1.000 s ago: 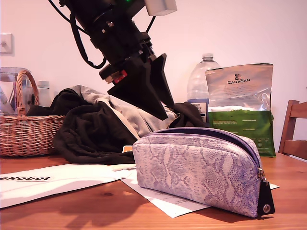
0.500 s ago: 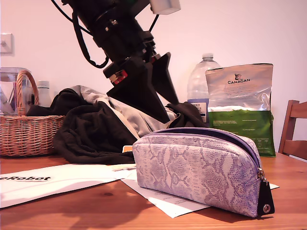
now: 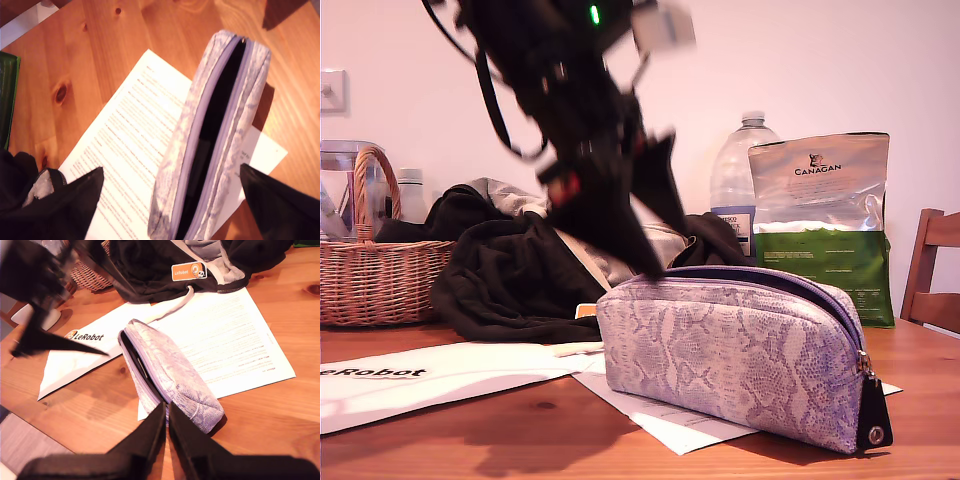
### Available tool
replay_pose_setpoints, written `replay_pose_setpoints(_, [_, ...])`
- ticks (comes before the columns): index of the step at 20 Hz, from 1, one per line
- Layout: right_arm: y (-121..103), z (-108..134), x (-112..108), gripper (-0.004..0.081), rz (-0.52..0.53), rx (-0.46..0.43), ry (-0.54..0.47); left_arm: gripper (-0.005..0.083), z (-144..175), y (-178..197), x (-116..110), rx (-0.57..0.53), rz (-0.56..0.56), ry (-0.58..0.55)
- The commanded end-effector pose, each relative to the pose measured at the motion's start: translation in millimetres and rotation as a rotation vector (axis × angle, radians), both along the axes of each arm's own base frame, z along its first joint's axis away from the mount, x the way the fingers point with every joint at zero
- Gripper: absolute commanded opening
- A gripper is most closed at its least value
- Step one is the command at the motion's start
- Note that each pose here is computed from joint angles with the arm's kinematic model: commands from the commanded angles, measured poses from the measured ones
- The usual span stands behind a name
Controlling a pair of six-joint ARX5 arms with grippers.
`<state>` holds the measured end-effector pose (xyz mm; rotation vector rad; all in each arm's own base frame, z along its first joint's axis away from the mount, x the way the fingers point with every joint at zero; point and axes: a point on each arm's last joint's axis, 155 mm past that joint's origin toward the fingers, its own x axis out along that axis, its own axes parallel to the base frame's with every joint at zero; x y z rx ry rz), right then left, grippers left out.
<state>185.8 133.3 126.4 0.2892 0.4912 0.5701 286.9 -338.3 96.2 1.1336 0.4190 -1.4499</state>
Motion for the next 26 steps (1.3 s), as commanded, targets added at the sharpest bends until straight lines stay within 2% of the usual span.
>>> replay_pose_setpoints(1, [1,1,0,-0.0013,0.0,0.003,0.002,0.079,-17,-2,-2,0.025,-0.01,0.027])
replay_pose_setpoints(5, [0,-3,-1,-0.0012,-0.01,0.017,0.032,0.078,-26,-5,0,0.025,-0.012,0.037])
replay_pose_setpoints(7, [0,-4,0,-0.0009,-0.011,0.017,0.031,0.0715,-28,-6,0,0.025,-0.003,0.045])
replay_pose_setpoints(8, [0,-8,0,0.0007,-0.011,0.013,0.039,0.064,-28,-6,0,0.023,0.01,0.053])
replay_pose_setpoints(9, [1,-14,1,0.0027,-0.012,0.004,0.052,0.0527,-28,-6,0,0.021,0.024,0.063])
replay_pose_setpoints(11, [-2,-34,2,0.0088,-0.029,-0.028,0.086,0.0251,-28,-5,-1,0.019,0.052,0.085])
replay_pose_setpoints(12, [-5,-44,3,0.0129,-0.04,-0.051,0.102,0.0164,-29,-6,-2,0.021,0.05,0.086])
replay_pose_setpoints(13, [-6,-49,3,0.0163,-0.04,-0.064,0.107,0.0123,-28,-7,-3,0.019,0.046,0.084])
replay_pose_setpoints(14, [-3,-47,2,0.0167,-0.014,-0.074,0.089,0.0109,-28,-8,-2,0.015,0.045,0.08])
replay_pose_setpoints(16, [10,-30,3,0.0165,0.073,-0.102,-0.033,0.0108,-26,-10,1,0.004,0.045,0.069])
replay_pose_setpoints(18, [13,-18,7,0.0181,0.079,-0.095,-0.091,0.0094,-23,-12,5,-0.01,0.048,0.052])
replay_pose_setpoints(22, [15,-33,8,0.0256,0.098,-0.154,-0.098,0.0064,-19,-15,11,-0.032,0.049,0.03])
replay_pose_setpoints(26, [22,-48,4,0.0266,0.143,-0.191,-0.06,0.0069,-18,-17,13,-0.041,0.05,0.022])
